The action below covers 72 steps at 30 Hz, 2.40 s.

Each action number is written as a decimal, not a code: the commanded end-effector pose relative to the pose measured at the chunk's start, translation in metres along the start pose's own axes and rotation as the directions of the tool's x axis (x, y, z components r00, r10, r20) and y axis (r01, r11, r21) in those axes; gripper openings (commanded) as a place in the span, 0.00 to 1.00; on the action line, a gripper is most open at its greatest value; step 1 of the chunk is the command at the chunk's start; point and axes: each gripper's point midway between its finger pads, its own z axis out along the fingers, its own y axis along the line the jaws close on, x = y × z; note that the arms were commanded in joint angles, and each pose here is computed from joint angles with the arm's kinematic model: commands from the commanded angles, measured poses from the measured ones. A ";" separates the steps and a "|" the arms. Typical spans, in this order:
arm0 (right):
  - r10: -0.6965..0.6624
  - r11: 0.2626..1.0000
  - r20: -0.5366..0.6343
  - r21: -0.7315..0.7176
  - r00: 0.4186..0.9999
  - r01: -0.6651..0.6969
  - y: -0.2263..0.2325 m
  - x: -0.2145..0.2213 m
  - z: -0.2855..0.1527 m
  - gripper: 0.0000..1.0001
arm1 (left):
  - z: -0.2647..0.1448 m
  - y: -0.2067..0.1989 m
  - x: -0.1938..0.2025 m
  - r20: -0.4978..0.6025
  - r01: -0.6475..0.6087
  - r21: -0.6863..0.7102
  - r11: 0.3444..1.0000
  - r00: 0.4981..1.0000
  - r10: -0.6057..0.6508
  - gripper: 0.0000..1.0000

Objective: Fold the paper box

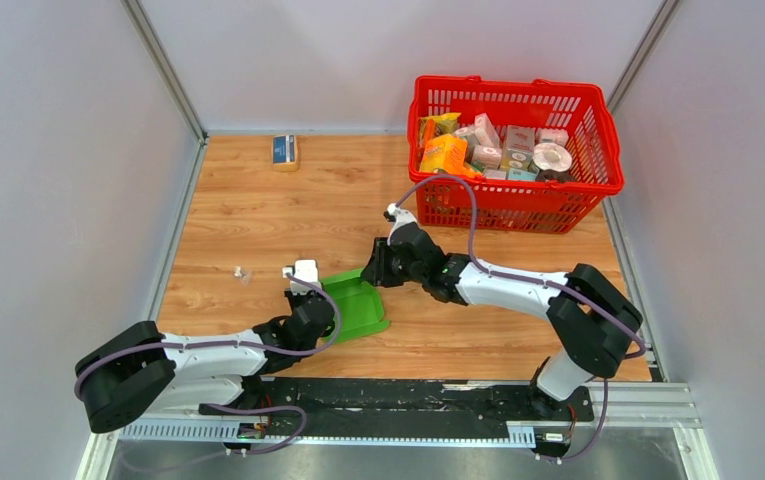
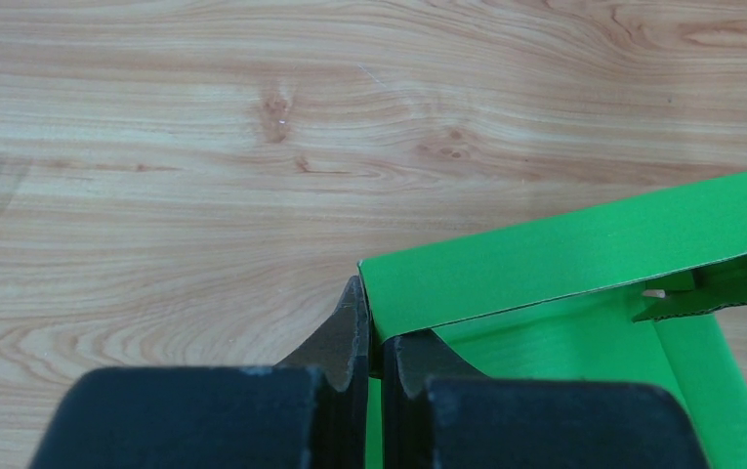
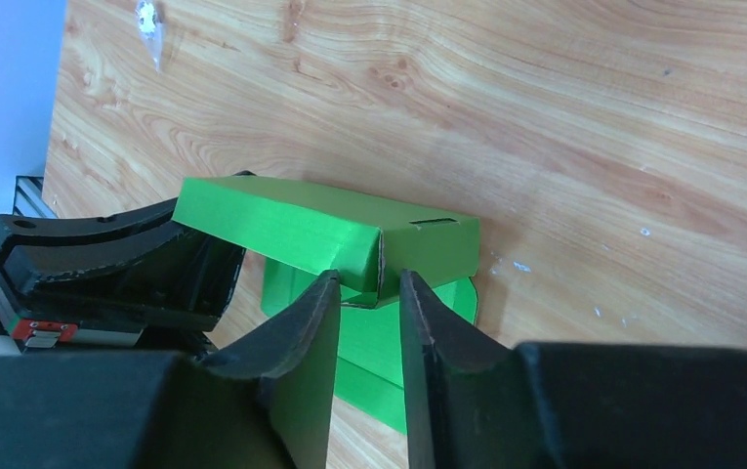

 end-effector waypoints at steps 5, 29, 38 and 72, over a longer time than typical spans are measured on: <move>-0.009 1.000 0.022 -0.026 1.000 0.009 -0.008 0.000 0.013 0.21 | 0.000 -0.004 -0.010 0.040 0.057 0.004 0.998 0.998 -0.057 0.00; -0.441 0.893 0.179 -0.010 0.879 0.450 -0.029 -0.022 -0.040 0.47 | -0.003 0.006 -0.007 -0.020 0.063 -0.089 0.994 0.998 -0.065 0.00; -0.608 0.747 0.252 -0.138 0.753 0.650 -0.013 0.010 0.003 0.45 | -0.001 0.003 -0.005 -0.035 0.034 -0.100 0.994 0.999 -0.038 0.00; -0.661 0.744 0.324 0.168 0.676 0.647 -0.005 -0.026 0.061 0.20 | -0.001 0.004 -0.005 -0.034 0.035 -0.103 0.994 0.999 -0.038 0.00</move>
